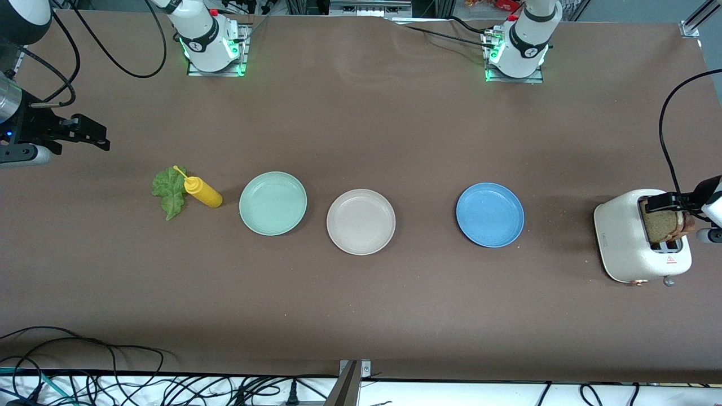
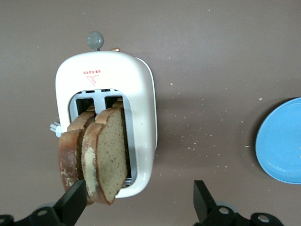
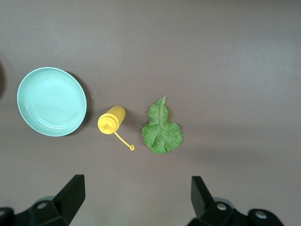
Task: Make sandwich on beige plate with both arms
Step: 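Lower the left gripper and grasp the outer bread slice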
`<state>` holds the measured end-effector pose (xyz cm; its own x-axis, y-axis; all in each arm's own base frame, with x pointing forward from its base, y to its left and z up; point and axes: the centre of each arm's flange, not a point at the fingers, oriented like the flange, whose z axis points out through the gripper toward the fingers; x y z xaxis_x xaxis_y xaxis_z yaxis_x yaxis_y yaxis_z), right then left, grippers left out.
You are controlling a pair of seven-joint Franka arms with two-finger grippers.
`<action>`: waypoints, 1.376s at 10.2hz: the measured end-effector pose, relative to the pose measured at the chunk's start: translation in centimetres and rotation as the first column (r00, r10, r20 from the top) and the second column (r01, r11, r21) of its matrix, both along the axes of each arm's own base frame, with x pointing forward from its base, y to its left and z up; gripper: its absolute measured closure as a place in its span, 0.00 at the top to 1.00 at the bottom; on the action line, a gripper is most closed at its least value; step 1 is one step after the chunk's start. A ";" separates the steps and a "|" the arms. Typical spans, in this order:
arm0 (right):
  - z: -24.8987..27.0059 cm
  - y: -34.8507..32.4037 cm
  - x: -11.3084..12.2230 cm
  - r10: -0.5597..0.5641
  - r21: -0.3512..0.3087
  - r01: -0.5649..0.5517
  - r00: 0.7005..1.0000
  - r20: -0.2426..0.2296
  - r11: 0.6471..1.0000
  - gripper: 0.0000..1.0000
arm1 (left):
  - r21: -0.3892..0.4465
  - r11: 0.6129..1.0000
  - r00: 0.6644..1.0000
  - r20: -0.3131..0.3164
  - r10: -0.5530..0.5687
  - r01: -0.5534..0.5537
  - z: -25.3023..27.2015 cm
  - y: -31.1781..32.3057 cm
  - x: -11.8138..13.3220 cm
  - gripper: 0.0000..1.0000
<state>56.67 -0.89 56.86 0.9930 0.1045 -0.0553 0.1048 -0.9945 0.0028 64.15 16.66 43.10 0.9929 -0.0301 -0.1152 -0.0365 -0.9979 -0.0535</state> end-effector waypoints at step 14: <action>0.0 0.0 0.0 0.000 0.000 0.000 1.000 0.000 1.000 1.00 | -0.011 1.000 1.000 -0.002 -0.001 0.001 -5.2 2.0 1.1 1.00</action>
<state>56.67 -0.88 56.86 0.9930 0.1048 -0.0553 0.1051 -0.9945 0.0029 65.22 18.71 37.92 0.9926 -0.0322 -0.1171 -0.0374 -0.9984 -0.0421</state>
